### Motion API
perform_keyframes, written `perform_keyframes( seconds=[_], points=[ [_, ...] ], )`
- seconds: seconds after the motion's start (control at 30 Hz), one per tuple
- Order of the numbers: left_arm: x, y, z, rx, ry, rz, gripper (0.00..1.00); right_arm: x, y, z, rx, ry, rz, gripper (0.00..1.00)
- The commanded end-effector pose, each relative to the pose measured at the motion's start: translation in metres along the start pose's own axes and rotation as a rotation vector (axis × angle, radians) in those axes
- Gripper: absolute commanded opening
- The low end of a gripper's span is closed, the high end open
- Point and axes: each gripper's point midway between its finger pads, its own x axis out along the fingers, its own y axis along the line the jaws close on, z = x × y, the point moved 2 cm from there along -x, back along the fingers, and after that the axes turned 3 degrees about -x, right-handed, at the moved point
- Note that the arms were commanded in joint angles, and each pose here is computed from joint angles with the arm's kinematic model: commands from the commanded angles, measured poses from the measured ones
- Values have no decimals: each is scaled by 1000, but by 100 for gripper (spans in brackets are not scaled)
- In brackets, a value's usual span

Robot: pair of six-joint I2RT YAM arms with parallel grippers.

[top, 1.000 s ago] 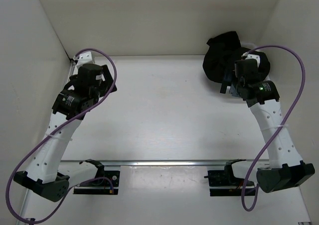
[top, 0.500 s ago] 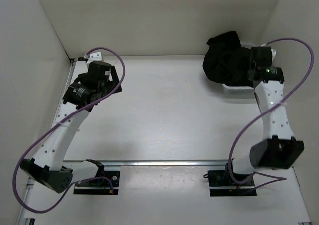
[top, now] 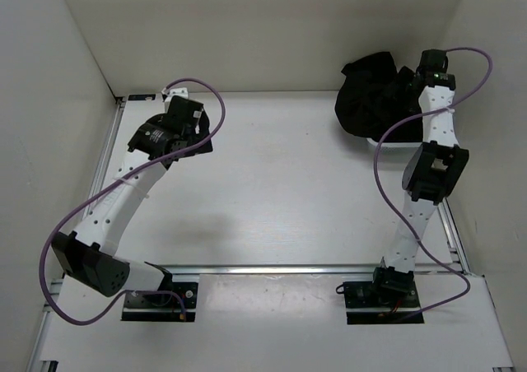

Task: Fold and stack the trousers
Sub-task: Grab the trousers from the pile, then move the trousers to the center of the board

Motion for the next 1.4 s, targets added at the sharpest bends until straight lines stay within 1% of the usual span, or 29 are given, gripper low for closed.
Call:
perform_keyframes(
  seconds=[0.0, 0.07, 0.1, 0.17, 0.2, 0.23, 0.33, 0.37, 0.43, 0.47, 0.53, 0.57, 0.67, 0.73, 0.8, 0.83, 0.87, 0.9, 0.97, 1.0, 1.03, 1.07, 1.1, 1.13, 1.2, 1.23, 1.3, 1.33, 1.37],
  points=[
    [-7, -4, 14, 4, -44, -12, 100, 15, 9, 2, 34, 26, 64, 84],
    [-6, -5, 16, 15, -44, -11, 100, 18, 8, 6, 33, 10, 60, 72],
    [-6, -4, 17, 15, -49, -2, 100, 18, 8, 8, 23, 1, 63, 48],
    [-10, -5, 23, 4, -66, -11, 100, 0, 4, 24, 11, -67, 15, 22],
    [-9, -8, 24, 5, -60, -21, 100, -9, 4, 30, 11, -90, 6, 3],
    [-12, -10, 27, -1, -65, -36, 100, -20, 4, 37, 1, -116, 0, 0],
    [-21, -17, 37, -10, -81, -88, 100, -82, 17, 69, -24, -251, 33, 0],
    [-25, -20, 40, -16, -84, -112, 100, -123, 31, 85, -34, -327, 94, 0],
    [-30, -21, 44, -24, -95, -132, 100, -170, 46, 97, -51, -402, 170, 0],
    [-31, -21, 44, -24, -95, -132, 100, -218, 58, 109, -68, -492, 230, 0],
    [-37, -19, 46, -40, -105, -138, 100, -268, 88, 106, -88, -532, 395, 0],
    [-39, -16, 48, -42, -111, -126, 100, -306, 98, 107, -107, -591, 461, 0],
    [-50, -9, 54, -75, -140, -119, 100, -373, 141, 84, -183, -653, 637, 0],
    [-59, -4, 56, -88, -146, -113, 100, -394, 181, 54, -249, -633, 746, 0],
    [-67, 4, 58, -115, -158, -91, 100, -388, 214, 24, -298, -561, 807, 0],
    [-70, 10, 56, -121, -148, -64, 100, -394, 246, -7, -335, -504, 877, 0],
    [-72, 19, 53, -145, -149, -22, 100, -392, 260, -25, -376, -476, 893, 0],
    [-80, 41, 62, -240, -195, 64, 100, -383, 290, -69, -438, -376, 937, 0],
    [-89, 75, 59, -304, -185, 155, 100, -358, 307, -107, -482, -295, 872, 0],
    [-94, 86, 63, -338, -206, 173, 100, -355, 320, -137, -516, -228, 897, 0],
    [-101, 102, 68, -353, -229, 204, 100, -324, 324, -169, -559, -125, 864, 9],
    [-107, 106, 70, -361, -242, 193, 100, -311, 326, -184, -566, -78, 849, 29],
    [-114, 109, 70, -362, -257, 185, 100, -302, 325, -203, -594, -19, 828, 67],
    [-118, 104, 73, -353, -259, 144, 100, -285, 318, -209, -602, 1, 760, 78],
    [-119, 99, 69, -335, -239, 97, 100, -280, 305, -210, -619, 8, 700, 99],
    [-119, 89, 67, -319, -226, 33, 100, -281, 299, -202, -606, -13, 681, 99],
    [-102, 82, 49, -259, -145, 19, 100, -276, 275, -181, -564, -43, 624, 99],
    [-93, 75, 42, -231, -111, 6, 100, -290, 260, -166, -525, -80, 625, 99],
    [-81, 61, 26, -191, -55, -25, 100, -276, 237, -157, -494, -79, 557, 99]
  ],
)
